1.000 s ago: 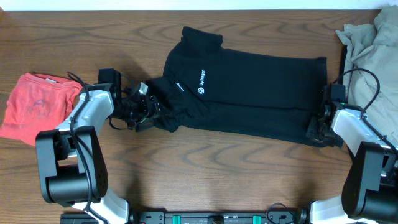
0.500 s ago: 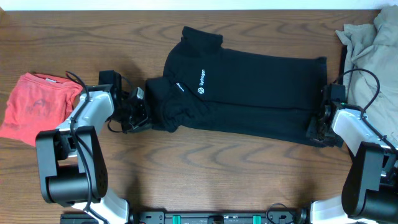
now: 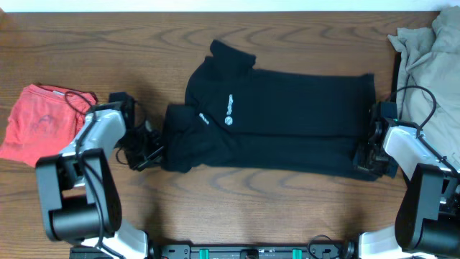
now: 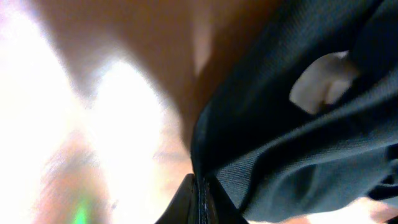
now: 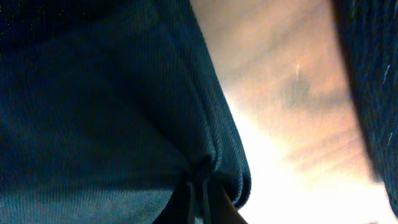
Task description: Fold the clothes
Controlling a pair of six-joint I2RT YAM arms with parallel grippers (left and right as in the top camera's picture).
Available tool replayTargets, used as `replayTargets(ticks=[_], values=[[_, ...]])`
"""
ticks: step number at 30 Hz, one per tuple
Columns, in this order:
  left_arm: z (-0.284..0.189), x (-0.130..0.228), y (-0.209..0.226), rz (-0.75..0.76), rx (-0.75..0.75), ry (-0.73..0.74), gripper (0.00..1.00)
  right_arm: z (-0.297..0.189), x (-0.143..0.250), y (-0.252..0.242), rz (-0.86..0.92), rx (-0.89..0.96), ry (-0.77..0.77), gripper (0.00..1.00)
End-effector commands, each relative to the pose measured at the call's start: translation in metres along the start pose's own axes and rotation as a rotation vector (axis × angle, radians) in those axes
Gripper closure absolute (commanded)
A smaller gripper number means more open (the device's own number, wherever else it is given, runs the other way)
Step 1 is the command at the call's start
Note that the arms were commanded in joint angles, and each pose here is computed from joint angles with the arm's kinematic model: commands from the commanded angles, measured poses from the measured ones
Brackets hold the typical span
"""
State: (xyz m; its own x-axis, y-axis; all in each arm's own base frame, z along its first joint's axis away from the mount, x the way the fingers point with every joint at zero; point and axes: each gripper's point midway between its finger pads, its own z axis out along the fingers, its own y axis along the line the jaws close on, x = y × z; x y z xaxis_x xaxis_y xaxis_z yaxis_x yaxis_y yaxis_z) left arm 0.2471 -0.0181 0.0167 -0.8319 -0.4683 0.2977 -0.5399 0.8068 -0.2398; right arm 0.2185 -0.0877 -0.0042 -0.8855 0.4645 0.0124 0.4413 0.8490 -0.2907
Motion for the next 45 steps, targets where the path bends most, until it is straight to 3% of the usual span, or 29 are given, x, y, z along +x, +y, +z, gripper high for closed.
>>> replayTargets(ticks=[1,10,12,13,14,16,17,23,28,35,45], values=[[-0.021,0.006,0.018,-0.062,-0.052,-0.049,0.94,0.012,0.028,-0.003,0.077,0.015,0.114,0.99],[-0.06,0.025,0.022,-0.041,-0.069,-0.159,0.91,0.002,0.018,0.008,0.096,-0.064,0.083,0.95],[-0.067,0.02,0.018,-0.022,-0.051,-0.21,0.67,-0.01,0.004,0.011,0.106,-0.095,0.036,0.91],[-0.071,0.017,0.015,-0.015,-0.041,-0.233,0.59,-0.017,-0.003,0.012,0.114,-0.111,0.009,0.87],[-0.075,0.013,0.012,-0.007,-0.031,-0.262,0.53,-0.027,-0.011,0.014,0.121,-0.133,-0.023,0.78],[-0.083,0.003,0.006,0.01,-0.01,-0.319,0.43,-0.047,-0.026,0.016,0.136,-0.178,-0.086,0.36],[-0.088,-0.003,0.001,0.022,0.007,-0.349,0.41,-0.056,-0.032,0.017,0.142,-0.199,-0.115,0.27],[-0.12,-0.047,-0.059,0.213,0.157,-0.569,0.34,-0.101,-0.049,0.032,0.087,-0.359,-0.234,0.26],[-0.125,-0.073,-0.12,0.444,0.195,-0.681,0.3,-0.113,-0.042,0.048,0.016,-0.466,-0.232,0.24],[-0.092,-0.118,-0.189,0.665,0.166,-0.693,0.25,-0.114,-0.032,0.055,0.0,-0.51,-0.186,0.23],[-0.023,-0.169,-0.226,0.706,0.151,-0.631,0.25,-0.116,-0.025,0.061,-0.022,-0.525,-0.167,0.23]])
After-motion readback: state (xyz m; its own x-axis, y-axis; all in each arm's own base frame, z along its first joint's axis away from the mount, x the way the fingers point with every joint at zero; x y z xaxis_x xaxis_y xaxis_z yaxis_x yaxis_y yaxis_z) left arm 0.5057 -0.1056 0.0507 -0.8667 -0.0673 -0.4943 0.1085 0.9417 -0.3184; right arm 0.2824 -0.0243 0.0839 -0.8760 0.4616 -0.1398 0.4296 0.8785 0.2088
